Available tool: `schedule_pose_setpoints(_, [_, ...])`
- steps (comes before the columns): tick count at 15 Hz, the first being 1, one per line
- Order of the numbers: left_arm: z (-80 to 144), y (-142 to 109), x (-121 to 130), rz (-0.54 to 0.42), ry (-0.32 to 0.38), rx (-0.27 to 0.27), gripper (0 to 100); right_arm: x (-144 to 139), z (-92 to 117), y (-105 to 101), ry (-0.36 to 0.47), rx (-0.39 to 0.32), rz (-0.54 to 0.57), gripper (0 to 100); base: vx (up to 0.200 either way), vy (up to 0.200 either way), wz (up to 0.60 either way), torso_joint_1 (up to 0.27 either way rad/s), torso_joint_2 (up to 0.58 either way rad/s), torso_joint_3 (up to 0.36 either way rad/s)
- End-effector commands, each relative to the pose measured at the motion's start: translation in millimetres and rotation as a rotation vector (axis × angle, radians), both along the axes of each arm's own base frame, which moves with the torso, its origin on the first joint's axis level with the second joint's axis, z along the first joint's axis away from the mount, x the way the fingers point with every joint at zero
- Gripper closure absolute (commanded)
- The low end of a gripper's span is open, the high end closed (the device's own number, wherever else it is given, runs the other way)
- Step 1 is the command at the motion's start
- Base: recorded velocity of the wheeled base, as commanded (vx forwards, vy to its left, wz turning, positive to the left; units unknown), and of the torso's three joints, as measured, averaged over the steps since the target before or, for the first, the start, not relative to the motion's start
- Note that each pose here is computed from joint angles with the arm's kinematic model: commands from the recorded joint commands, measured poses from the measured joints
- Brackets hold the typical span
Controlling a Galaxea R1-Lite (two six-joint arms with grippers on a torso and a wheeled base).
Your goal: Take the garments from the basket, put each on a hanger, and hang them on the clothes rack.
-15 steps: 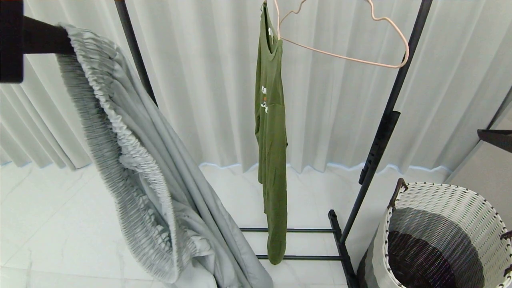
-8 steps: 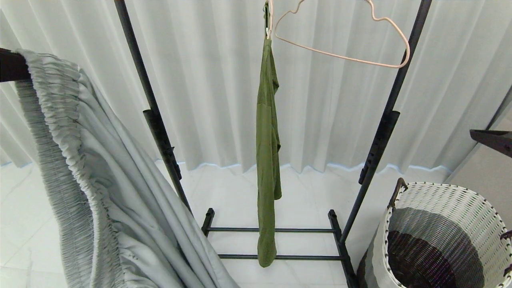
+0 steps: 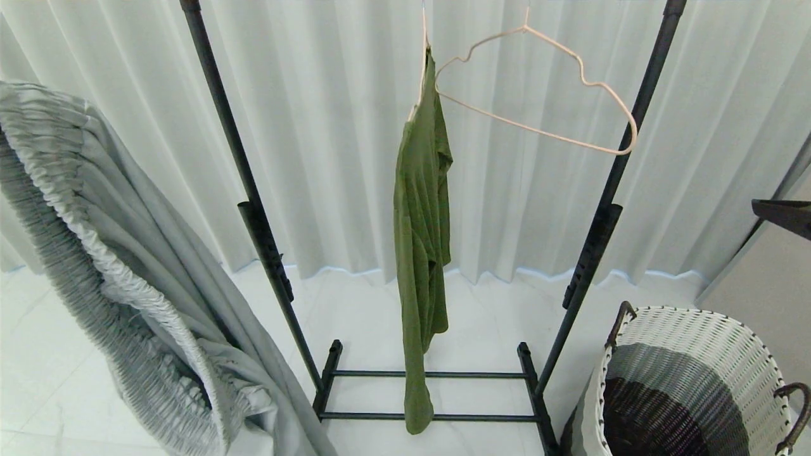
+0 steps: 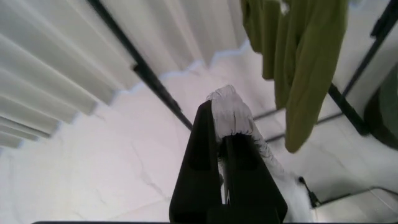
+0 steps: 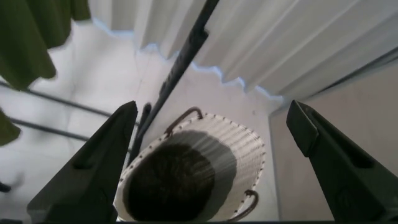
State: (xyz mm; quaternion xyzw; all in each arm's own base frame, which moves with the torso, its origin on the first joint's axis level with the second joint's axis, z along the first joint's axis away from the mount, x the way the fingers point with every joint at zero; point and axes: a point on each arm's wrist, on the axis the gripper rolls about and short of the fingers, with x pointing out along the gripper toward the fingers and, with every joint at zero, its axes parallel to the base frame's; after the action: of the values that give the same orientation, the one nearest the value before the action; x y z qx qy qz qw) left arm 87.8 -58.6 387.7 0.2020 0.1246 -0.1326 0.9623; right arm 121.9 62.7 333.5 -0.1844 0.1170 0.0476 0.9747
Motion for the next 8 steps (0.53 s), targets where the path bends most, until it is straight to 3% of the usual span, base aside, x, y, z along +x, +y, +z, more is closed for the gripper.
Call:
schedule_pose_setpoints(1, [-1, 0, 0, 0.0, 0.003, 0.003, 100, 7, -2, 0, 0.017, -0.007, -0.016, 0, 0.0, 0.0, 0.0, 0.08, -0.52, -0.32])
schedule_pose_setpoints(8, [-3, -3, 4, -0.001, 0.014, 0.014, 100, 20, -1, 3, -0.003, 0.026, 0.015, 0, 0.0, 0.0, 0.0, 0.162, -0.47, -0.309])
